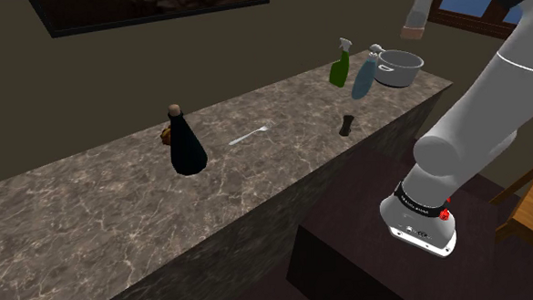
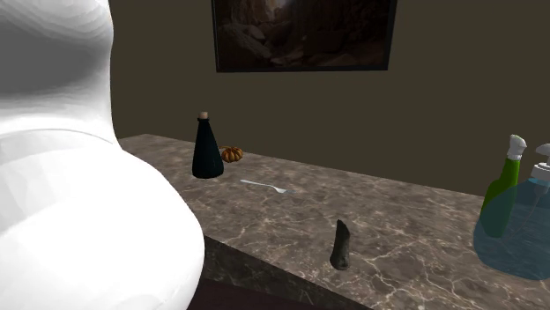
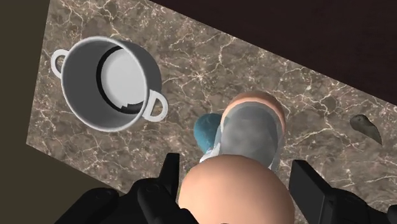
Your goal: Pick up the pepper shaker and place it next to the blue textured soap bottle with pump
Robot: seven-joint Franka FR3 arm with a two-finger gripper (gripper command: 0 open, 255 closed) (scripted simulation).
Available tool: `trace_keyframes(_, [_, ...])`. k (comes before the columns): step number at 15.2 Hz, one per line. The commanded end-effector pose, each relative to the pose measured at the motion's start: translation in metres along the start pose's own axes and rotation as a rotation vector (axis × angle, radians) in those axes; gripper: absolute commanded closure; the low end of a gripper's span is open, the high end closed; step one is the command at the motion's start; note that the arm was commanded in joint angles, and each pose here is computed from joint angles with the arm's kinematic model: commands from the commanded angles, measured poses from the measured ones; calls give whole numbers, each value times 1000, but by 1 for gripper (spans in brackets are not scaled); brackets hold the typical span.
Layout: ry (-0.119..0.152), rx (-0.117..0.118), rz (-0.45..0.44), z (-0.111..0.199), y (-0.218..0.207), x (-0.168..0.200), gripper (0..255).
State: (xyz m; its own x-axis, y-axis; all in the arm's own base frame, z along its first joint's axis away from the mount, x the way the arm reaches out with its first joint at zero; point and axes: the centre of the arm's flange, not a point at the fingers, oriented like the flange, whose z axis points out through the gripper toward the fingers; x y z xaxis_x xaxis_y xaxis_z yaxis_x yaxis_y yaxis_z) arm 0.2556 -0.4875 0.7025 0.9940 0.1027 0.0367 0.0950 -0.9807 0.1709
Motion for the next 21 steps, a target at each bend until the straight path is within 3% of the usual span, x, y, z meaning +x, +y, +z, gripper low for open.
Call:
trace_keyframes(1, [0, -2, -4, 2, 24, -11, 255])
trace_keyframes(9, [0, -2, -4, 15, 114, -65, 255])
trace_keyframes(21, [0, -2, -4, 78, 103, -68, 255])
